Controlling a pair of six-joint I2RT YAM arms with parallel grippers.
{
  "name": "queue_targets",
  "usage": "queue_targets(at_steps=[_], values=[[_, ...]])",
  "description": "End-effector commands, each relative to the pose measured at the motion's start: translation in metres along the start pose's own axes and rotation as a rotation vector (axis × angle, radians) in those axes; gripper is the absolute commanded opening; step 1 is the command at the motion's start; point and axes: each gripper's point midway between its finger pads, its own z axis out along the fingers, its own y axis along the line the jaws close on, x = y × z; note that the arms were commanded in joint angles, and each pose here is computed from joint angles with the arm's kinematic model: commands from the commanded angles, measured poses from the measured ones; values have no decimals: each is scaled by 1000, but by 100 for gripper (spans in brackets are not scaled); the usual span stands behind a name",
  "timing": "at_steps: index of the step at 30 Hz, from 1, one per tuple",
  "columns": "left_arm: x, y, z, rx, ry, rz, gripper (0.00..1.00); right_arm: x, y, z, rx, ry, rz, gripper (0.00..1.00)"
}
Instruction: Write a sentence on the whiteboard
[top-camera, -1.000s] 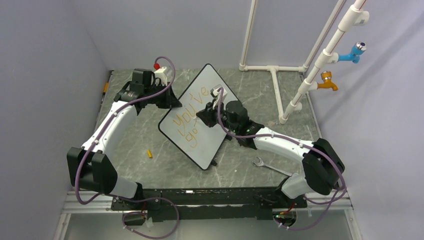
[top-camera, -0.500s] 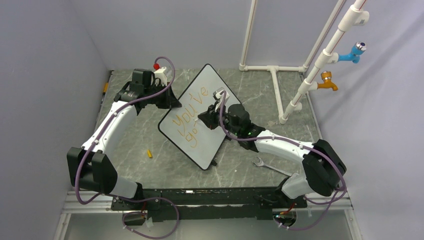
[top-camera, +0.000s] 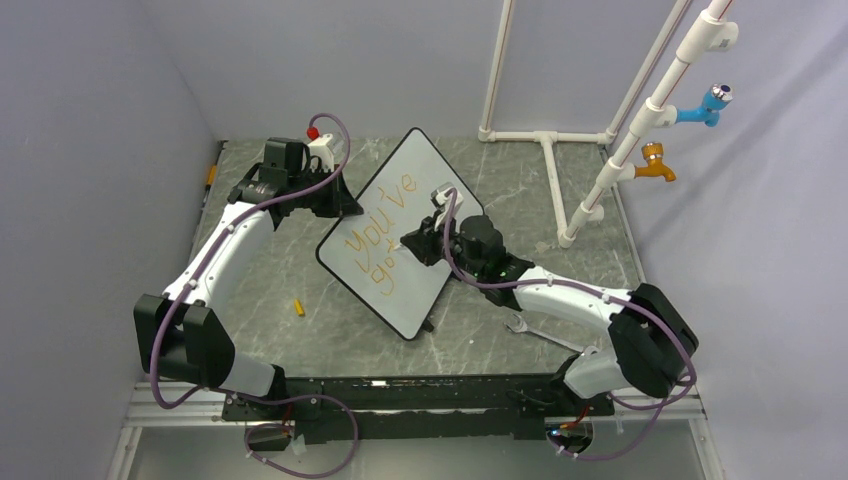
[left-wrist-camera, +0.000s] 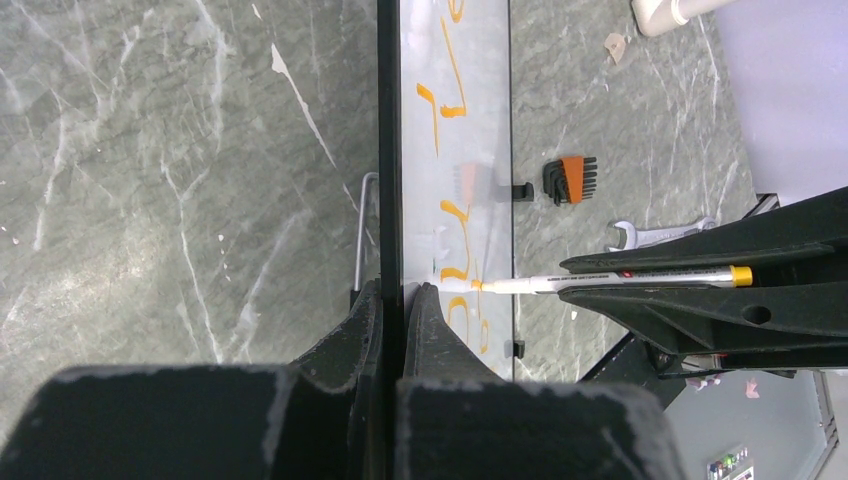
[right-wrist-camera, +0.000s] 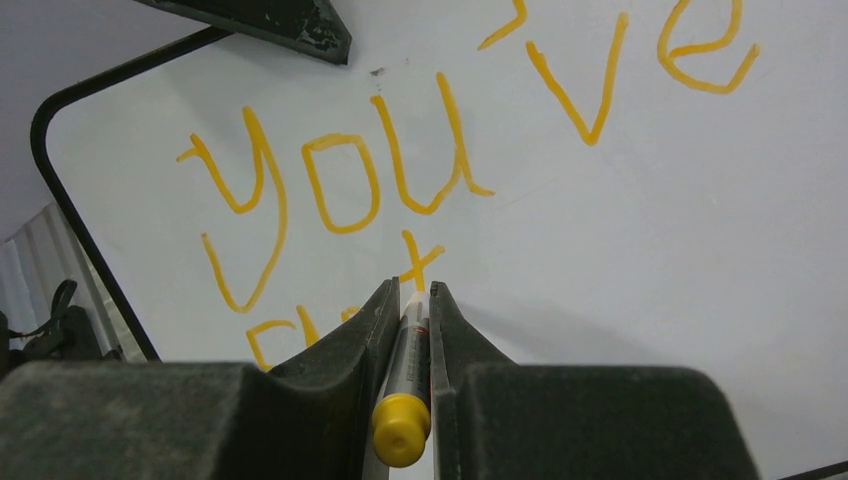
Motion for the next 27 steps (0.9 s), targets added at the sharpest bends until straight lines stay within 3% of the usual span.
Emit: queue_targets(at_steps=[1, 27], values=[[-17, 29, -13, -162, -70, 146, 0, 30, -1, -7, 6, 77, 23, 0], [-16, 29, -12, -160, -68, 145, 0, 60, -11, -27, 54, 127, 45, 0]])
